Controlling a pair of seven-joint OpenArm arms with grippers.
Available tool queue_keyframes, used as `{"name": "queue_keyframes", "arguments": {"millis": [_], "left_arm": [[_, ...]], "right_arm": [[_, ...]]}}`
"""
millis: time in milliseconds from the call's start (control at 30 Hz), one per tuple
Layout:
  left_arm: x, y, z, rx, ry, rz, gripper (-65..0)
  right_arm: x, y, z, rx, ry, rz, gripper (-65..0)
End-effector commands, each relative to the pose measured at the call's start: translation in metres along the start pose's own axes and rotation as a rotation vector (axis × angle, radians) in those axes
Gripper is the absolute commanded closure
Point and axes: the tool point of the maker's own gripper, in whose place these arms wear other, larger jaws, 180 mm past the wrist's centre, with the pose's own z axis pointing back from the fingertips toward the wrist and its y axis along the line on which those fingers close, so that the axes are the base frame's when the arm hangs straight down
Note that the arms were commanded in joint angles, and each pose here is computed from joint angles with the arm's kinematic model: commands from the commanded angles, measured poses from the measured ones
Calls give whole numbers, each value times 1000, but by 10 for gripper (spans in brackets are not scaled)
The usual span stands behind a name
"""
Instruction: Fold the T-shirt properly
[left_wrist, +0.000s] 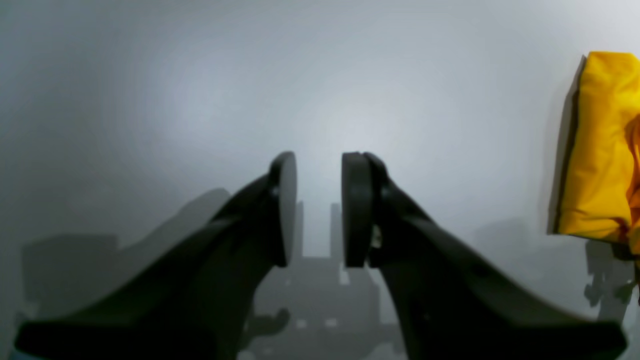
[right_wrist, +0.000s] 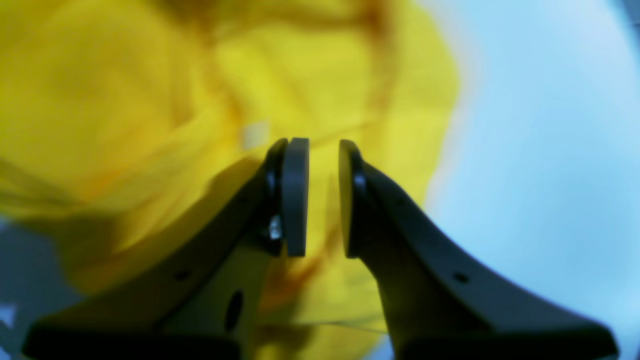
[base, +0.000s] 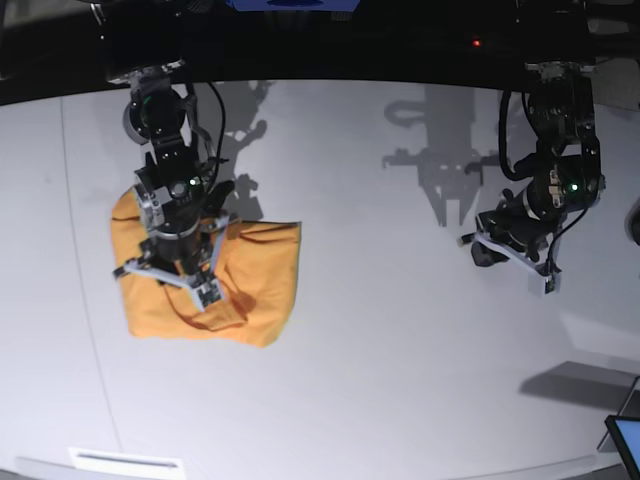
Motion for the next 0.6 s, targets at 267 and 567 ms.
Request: {"name": "queue_keyframes", "arguments": {"millis": [267, 567], "left_arm": [[35, -14, 23, -22, -243, -65, -141], [6, 3, 37, 211, -325, -321, -141]], "right_arm": [[0, -39, 9, -159, -7, 67, -103], [-37, -93, 34, -294, -40, -30, -4]]}}
